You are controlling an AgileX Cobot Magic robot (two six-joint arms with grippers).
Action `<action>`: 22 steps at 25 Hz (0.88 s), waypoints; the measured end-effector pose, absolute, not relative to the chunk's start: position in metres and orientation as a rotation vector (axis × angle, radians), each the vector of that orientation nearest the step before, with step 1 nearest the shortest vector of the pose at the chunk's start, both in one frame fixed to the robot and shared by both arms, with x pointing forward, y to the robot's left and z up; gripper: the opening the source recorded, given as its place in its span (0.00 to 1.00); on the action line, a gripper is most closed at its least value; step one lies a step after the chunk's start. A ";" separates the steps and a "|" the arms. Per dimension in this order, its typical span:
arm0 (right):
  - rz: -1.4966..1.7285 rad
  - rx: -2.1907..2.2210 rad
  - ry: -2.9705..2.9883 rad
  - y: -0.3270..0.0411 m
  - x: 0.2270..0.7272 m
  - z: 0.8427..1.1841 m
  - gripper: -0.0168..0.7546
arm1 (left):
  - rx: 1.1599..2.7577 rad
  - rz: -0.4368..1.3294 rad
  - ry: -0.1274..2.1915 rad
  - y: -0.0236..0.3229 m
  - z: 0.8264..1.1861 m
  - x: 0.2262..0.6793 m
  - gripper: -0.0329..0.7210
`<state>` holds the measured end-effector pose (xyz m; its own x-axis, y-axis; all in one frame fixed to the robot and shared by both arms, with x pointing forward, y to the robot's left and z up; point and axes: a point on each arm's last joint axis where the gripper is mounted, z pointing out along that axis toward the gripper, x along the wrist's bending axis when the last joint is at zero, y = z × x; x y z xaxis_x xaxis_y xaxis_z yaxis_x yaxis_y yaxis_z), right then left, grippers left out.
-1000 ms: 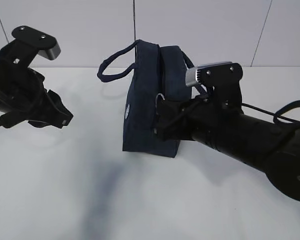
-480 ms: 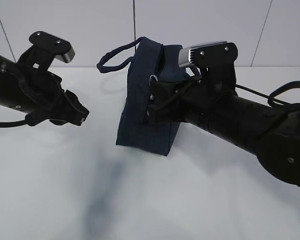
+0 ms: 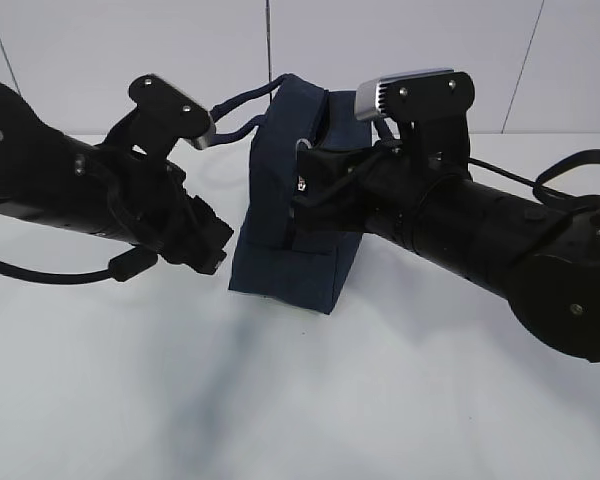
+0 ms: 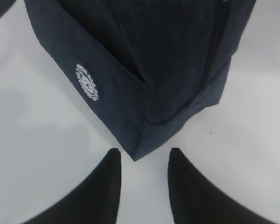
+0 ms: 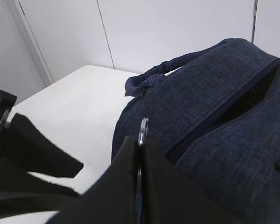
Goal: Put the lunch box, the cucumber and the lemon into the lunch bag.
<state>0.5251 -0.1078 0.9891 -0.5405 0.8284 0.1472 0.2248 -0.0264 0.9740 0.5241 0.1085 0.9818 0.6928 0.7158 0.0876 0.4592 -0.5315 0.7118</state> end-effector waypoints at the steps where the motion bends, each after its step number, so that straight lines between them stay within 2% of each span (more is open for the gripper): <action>1: 1.603 1.101 1.763 -0.108 0.525 0.989 0.04 | 2.217 0.504 0.895 0.108 0.981 0.526 0.38; 10: 1.605 1.143 1.736 -0.109 0.526 0.989 0.04 | 2.202 0.487 0.956 0.106 0.968 0.531 0.38; 14: 1.606 1.176 1.715 -0.111 0.527 0.989 0.04 | 2.116 0.423 1.077 0.105 0.968 0.531 0.39; 19: 1.607 1.207 1.695 -0.112 0.528 0.989 0.04 | 2.100 0.401 1.105 0.105 0.967 0.530 0.62; 22: 1.607 1.216 1.689 -0.112 0.528 0.989 0.04 | 2.134 0.418 1.068 0.104 0.965 0.530 0.67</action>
